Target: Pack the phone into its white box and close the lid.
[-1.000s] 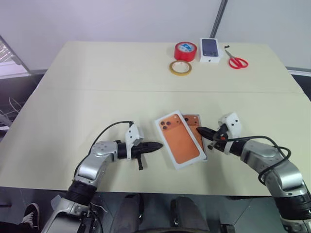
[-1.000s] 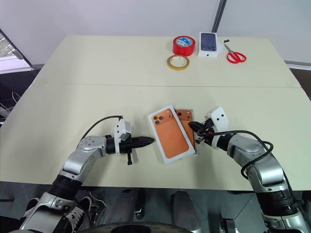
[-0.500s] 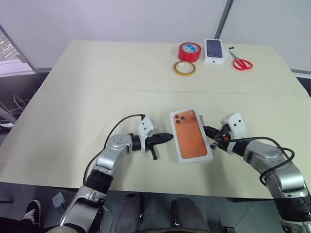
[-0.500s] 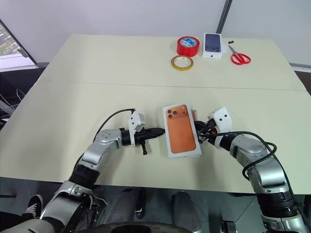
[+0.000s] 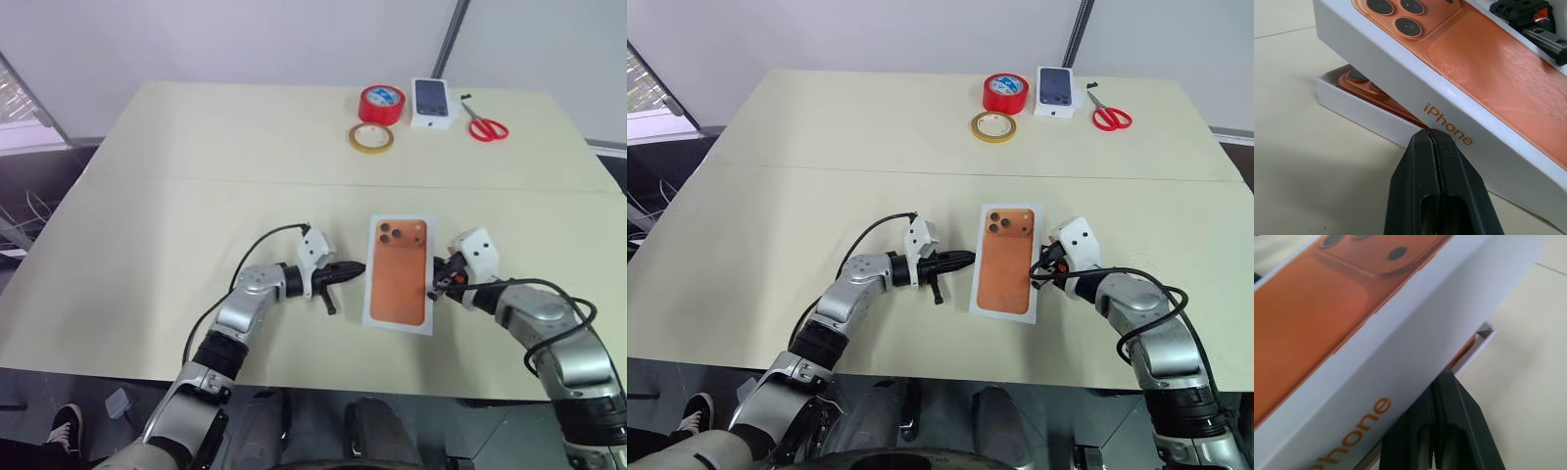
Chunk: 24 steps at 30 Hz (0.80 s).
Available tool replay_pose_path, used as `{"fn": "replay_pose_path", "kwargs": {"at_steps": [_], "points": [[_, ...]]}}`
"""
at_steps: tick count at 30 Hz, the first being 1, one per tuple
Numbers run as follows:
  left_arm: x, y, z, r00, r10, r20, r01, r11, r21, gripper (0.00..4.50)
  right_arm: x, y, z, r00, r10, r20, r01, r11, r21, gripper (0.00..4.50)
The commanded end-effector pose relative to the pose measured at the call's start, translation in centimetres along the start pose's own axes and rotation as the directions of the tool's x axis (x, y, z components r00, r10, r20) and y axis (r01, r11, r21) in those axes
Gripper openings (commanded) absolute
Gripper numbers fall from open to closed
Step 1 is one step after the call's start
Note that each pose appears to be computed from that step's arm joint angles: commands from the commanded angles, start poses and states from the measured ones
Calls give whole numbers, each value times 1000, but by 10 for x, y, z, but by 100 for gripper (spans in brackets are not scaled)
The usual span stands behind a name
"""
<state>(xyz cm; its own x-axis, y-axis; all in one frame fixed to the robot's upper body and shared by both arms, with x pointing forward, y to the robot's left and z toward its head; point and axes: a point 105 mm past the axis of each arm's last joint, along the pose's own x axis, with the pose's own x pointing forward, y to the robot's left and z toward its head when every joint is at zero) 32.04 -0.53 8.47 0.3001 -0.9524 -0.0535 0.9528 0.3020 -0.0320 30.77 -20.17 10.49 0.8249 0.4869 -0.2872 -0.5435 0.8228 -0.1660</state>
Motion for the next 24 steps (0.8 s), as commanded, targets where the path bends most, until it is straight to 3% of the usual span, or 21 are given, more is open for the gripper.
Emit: {"fn": "replay_pose_path", "kwargs": {"at_steps": [1,13,24], "points": [[0,0,16,999,-7,50,5,999,38,0,-3,-19,12,996,-83,44,85,996,-38,7],[10,5,26,996,31,86,-35,998,47,0,10,-45,14,964,-259,56,262,963,-60,7],[-3,14,26,994,72,87,-74,997,30,0,13,-42,16,963,-259,72,262,965,-30,7]]}}
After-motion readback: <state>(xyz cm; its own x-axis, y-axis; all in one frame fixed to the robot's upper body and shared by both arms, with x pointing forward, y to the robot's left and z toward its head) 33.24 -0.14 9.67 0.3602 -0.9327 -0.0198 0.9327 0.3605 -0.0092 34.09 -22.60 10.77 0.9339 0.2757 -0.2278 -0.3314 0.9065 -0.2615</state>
